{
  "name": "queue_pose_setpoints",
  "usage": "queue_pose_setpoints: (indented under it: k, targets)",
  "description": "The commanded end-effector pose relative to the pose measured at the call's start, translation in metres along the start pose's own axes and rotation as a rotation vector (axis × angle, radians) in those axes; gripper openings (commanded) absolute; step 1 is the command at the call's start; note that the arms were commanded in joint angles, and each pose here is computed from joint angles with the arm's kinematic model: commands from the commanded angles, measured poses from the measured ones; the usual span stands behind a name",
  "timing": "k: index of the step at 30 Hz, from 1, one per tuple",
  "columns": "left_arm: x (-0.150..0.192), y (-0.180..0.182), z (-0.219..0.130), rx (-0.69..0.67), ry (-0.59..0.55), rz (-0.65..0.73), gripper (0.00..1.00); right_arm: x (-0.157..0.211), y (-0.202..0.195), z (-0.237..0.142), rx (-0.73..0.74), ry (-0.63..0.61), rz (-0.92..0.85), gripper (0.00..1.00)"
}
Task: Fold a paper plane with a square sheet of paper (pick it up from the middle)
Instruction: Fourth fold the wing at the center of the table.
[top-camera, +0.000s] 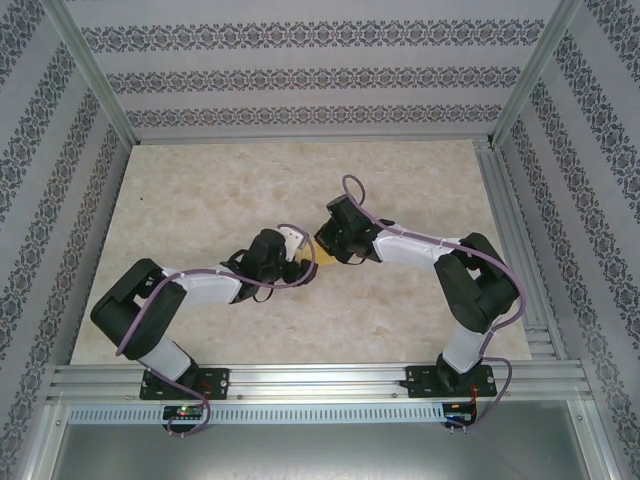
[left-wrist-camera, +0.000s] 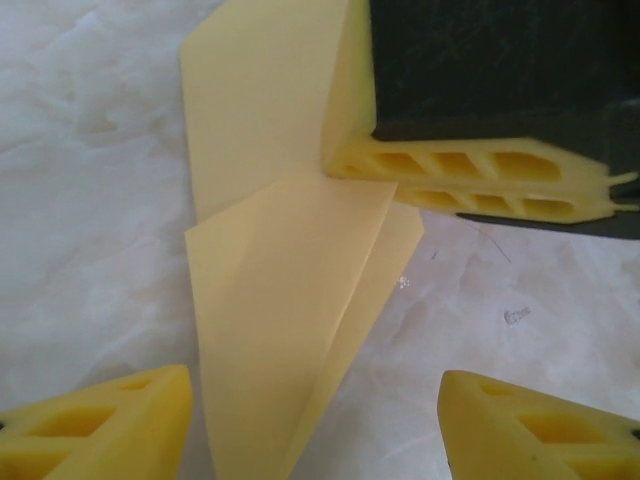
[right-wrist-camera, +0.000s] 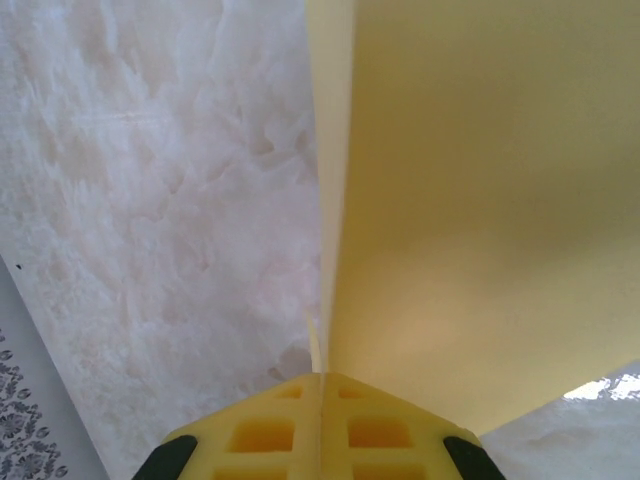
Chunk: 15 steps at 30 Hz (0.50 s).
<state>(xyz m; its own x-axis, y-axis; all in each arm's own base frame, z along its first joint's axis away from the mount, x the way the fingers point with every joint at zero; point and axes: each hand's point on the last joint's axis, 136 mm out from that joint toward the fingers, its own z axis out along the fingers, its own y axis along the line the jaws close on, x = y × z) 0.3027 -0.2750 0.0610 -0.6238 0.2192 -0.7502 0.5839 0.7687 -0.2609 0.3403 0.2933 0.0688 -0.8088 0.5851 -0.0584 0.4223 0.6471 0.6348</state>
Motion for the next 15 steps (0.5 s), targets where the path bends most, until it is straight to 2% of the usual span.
queue_pose_setpoints:
  k: [1,7,15]
  targets:
    - [-0.022,-0.006,0.003,0.000,-0.130,0.060,0.64,0.003,-0.005,0.004,-0.002,0.012,0.042,0.03]
    - [-0.020,0.000,0.008,-0.037,-0.177,0.101,0.53,0.007,-0.006,0.005,-0.020,0.045,0.069,0.04]
    - [-0.013,-0.007,0.019,0.009,-0.185,0.166,0.51,0.010,-0.005,0.006,-0.025,0.058,0.086,0.05]
